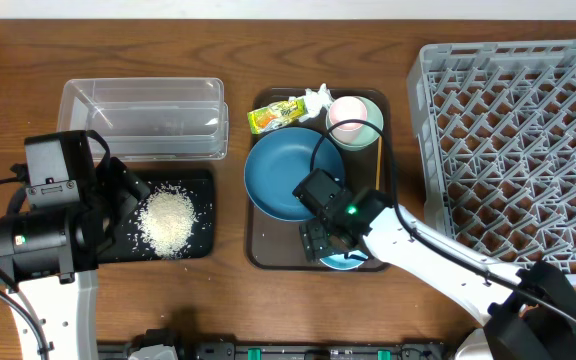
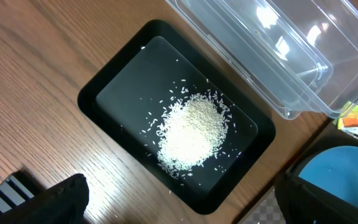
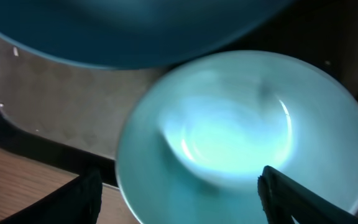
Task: Sort waste into correct bins and load items into the dishwasher rack
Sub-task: 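Grasp the light-blue bowl rim with the right gripper and lift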
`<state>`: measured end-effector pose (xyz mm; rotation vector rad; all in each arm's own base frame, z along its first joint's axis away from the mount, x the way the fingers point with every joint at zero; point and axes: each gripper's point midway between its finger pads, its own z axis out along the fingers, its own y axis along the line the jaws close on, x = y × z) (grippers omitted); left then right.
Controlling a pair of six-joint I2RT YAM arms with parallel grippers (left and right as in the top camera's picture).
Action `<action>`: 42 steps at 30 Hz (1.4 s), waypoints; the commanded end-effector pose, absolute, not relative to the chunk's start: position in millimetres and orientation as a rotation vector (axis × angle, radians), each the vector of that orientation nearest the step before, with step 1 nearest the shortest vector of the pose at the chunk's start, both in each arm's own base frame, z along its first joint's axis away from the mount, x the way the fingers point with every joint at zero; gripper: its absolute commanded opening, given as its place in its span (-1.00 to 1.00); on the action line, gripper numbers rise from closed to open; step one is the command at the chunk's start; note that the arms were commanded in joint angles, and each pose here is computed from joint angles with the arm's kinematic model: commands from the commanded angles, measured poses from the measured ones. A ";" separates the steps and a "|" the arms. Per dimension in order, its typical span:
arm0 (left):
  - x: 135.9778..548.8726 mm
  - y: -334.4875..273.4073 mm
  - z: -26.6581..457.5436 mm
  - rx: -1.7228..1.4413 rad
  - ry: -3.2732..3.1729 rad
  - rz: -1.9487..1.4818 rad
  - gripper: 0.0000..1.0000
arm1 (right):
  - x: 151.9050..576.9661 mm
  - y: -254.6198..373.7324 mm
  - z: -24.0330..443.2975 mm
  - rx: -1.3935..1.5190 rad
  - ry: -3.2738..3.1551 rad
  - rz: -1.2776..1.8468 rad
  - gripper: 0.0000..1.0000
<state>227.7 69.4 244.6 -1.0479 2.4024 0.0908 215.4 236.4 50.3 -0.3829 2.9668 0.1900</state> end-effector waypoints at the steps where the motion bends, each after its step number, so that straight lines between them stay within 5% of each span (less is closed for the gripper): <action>1: 227.5 71.7 248.8 -1.057 2.386 0.098 0.94 | 211.1 248.9 46.6 -0.448 2.948 0.192 0.46; 24: 227.5 71.6 248.8 -1.057 2.386 0.098 0.94 | 208.2 259.0 24.4 -0.387 2.921 0.044 -0.45; 32: 227.5 71.7 248.8 -1.057 2.386 0.098 0.94 | 205.9 264.5 27.0 -0.392 2.936 0.082 -0.97; 42: 227.5 71.7 248.8 -1.057 2.386 0.098 0.94 | 202.2 258.8 52.4 -0.384 2.972 0.069 -0.98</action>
